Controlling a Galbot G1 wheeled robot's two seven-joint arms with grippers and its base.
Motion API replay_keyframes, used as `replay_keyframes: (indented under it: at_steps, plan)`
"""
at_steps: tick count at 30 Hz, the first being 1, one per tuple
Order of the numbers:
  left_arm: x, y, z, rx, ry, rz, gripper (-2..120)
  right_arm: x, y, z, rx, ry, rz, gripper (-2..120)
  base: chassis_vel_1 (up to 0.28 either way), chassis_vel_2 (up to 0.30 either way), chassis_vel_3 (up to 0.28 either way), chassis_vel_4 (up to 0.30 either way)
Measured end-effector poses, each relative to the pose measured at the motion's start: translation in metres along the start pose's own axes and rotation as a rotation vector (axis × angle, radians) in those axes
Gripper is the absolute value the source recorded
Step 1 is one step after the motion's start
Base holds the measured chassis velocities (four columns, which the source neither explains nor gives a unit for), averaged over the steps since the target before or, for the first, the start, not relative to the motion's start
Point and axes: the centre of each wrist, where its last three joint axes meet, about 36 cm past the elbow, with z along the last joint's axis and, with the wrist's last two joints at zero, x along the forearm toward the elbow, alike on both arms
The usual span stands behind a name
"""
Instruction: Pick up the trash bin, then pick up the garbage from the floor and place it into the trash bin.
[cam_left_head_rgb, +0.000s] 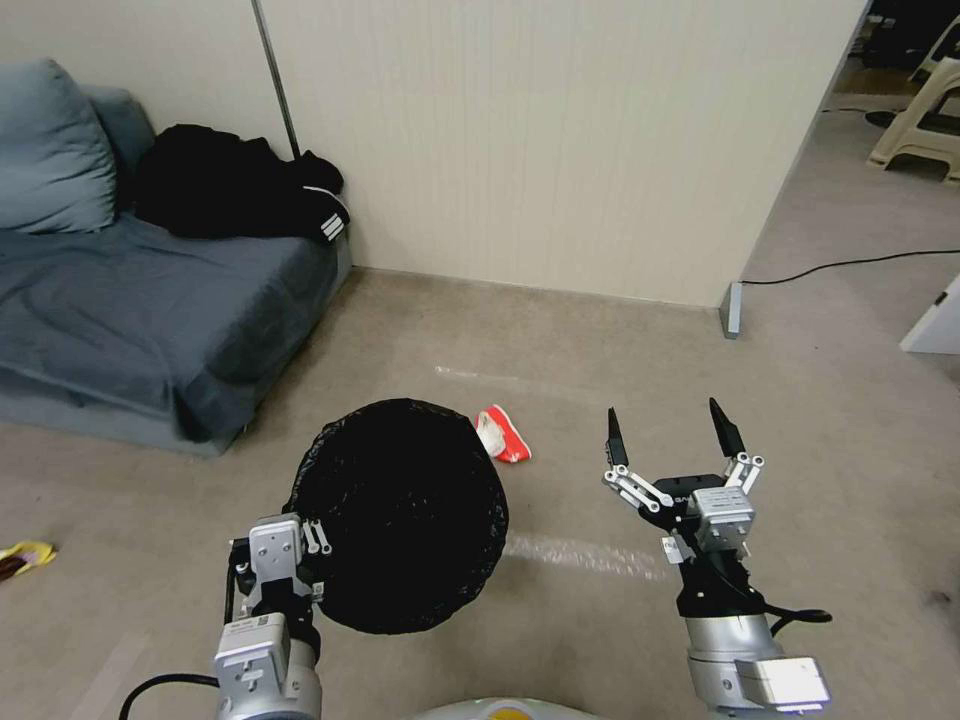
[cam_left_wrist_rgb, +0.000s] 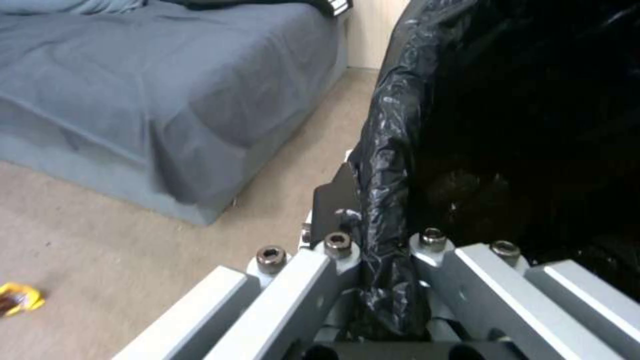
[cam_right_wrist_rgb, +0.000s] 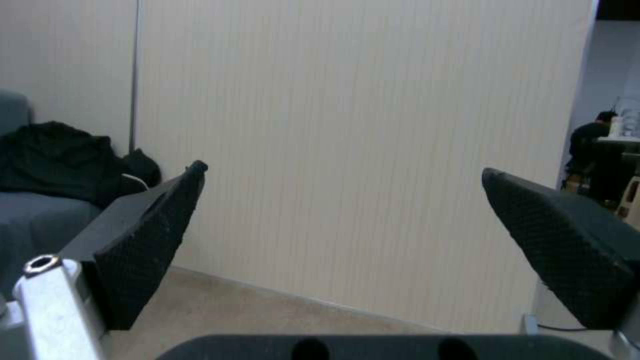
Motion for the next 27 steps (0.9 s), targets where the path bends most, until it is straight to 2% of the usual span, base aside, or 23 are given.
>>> replay_keyframes:
  at_steps: [10,19,24,26,27]
  plan:
    - [-0.001,0.000,0.000,-0.001,-0.004,0.001,0,0.000,0.000,0.002,0.001,-0.031,-0.023,100,-0.206,0.199,0.212,-0.201]
    - [0.000,0.001,0.001,0.002,0.002,0.006,0,-0.013,-0.005,0.005,0.008,-0.062,-0.057,100,0.007,-0.005,-0.024,0.011]
    - [-0.001,0.000,0.000,0.027,-0.006,0.011,0,-0.049,-0.012,0.002,0.023,-0.009,-0.051,100,0.000,0.000,0.000,0.000]
    - [-0.001,0.001,0.000,0.027,-0.005,0.011,0,-0.069,-0.015,-0.003,-0.041,0.070,-0.063,100,0.000,0.000,0.000,0.000]
    - [-0.001,0.001,0.000,0.027,-0.005,0.011,0,-0.069,-0.015,-0.003,-0.041,0.070,-0.063,100,0.000,0.000,0.000,0.000]
